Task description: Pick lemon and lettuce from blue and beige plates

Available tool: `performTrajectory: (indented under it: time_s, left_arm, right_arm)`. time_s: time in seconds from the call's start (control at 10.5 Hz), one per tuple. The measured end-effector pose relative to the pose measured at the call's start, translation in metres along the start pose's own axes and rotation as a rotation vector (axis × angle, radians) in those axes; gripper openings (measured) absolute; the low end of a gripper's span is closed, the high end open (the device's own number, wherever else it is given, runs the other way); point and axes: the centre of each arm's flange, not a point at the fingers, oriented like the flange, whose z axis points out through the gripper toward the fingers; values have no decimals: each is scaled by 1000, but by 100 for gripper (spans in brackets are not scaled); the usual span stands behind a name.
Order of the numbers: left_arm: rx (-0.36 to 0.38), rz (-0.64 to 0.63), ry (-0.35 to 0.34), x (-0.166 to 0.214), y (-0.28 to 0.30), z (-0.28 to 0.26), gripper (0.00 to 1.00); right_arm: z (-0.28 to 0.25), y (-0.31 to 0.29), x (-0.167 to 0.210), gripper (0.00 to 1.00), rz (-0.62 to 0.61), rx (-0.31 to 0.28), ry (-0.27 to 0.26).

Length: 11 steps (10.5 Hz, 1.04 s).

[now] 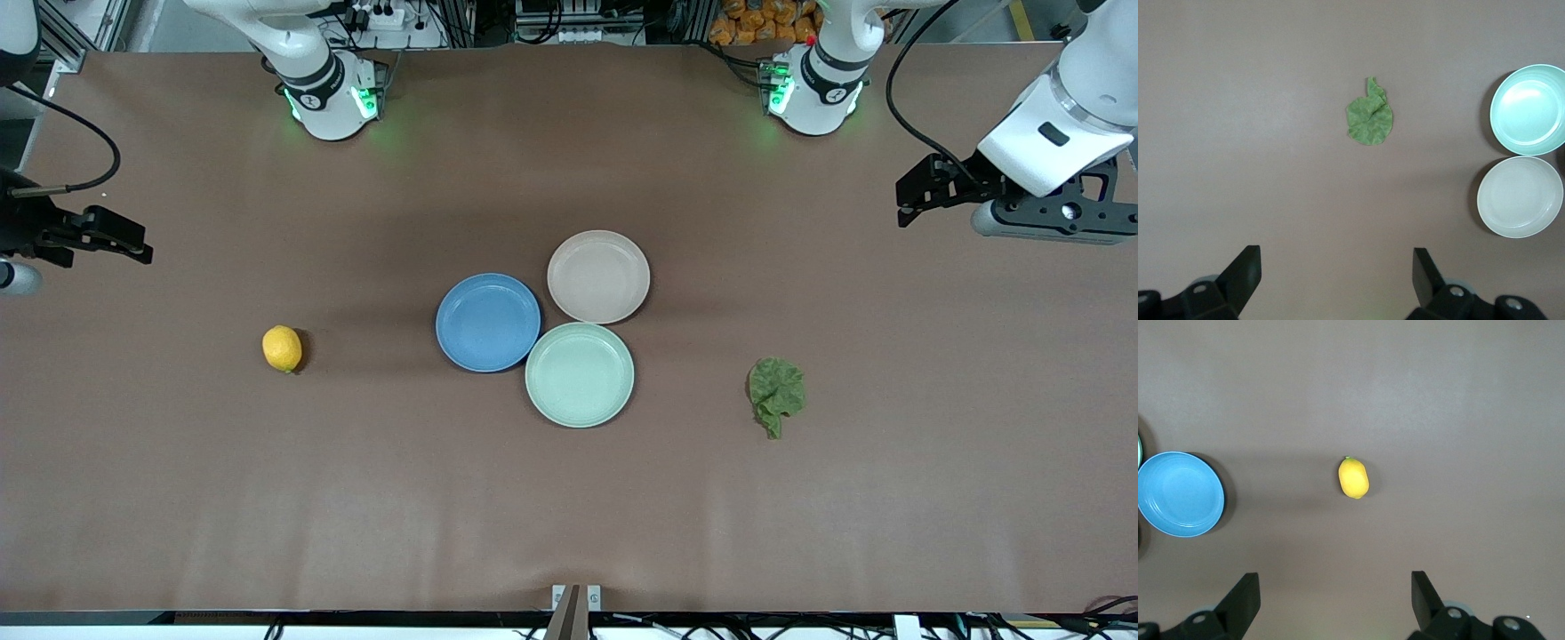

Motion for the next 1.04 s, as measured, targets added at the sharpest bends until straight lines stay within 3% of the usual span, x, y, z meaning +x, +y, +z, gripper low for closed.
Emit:
performTrajectory:
  time_s: [1.04]
  left_arm:
    - [0, 0, -1, 0, 0, 0, 100]
  right_arm:
    - [0, 5, -1, 100, 37, 0, -3]
